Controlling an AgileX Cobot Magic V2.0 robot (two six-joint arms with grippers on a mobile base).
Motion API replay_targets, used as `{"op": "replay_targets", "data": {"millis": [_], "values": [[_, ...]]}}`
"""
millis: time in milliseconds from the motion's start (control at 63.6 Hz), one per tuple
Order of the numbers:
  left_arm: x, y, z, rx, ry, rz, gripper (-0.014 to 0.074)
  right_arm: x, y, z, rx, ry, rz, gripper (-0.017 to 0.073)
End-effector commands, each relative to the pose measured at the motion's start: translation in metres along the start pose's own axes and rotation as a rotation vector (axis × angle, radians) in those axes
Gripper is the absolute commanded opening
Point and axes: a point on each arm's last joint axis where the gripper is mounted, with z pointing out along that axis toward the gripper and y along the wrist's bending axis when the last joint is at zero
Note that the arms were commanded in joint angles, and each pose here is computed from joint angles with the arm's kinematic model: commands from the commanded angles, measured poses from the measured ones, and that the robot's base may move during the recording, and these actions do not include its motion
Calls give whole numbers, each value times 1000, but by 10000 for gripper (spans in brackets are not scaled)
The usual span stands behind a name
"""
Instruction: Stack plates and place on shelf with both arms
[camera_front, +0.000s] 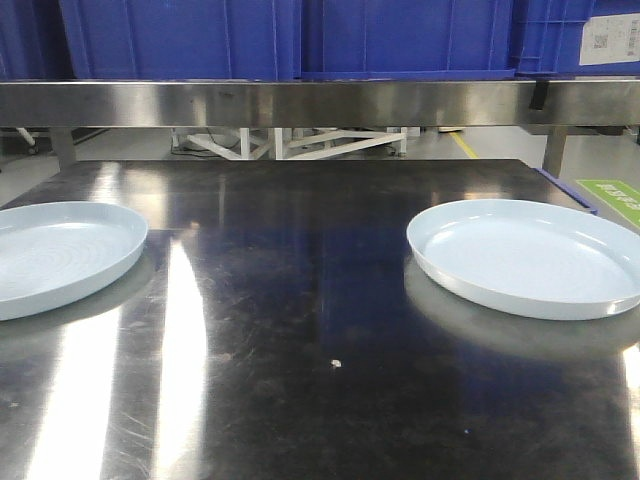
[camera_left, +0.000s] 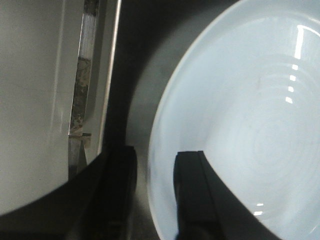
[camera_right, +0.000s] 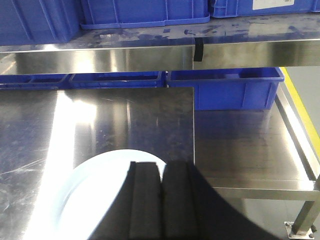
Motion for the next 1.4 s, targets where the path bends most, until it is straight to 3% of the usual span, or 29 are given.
{"op": "replay_targets", "data": {"millis": [0, 409, 644, 896, 1132, 1257, 1383], "values": [[-7, -9, -18, 1, -74, 22, 277, -20, 1, -3, 0, -126, -9, 31], [-8, -16, -8, 7, -53, 43, 271, -20, 1, -3, 0, -126, -9, 31], [-8, -16, -8, 9, -45, 44, 78, -20, 1, -3, 0, -126, -9, 31], [-14, -24, -22, 29, -43, 61, 86, -20, 1, -3, 0, -126, -9, 31], [-22, -53, -46, 114, -61, 115, 87, -20, 1, -3, 0, -126, -9, 31], [-24, -82, -46, 146, -65, 151, 86, -20, 1, -3, 0, -126, -9, 31], [-20, -121, -38, 199, -71, 224, 87, -20, 1, -3, 0, -126, -9, 31]]}}
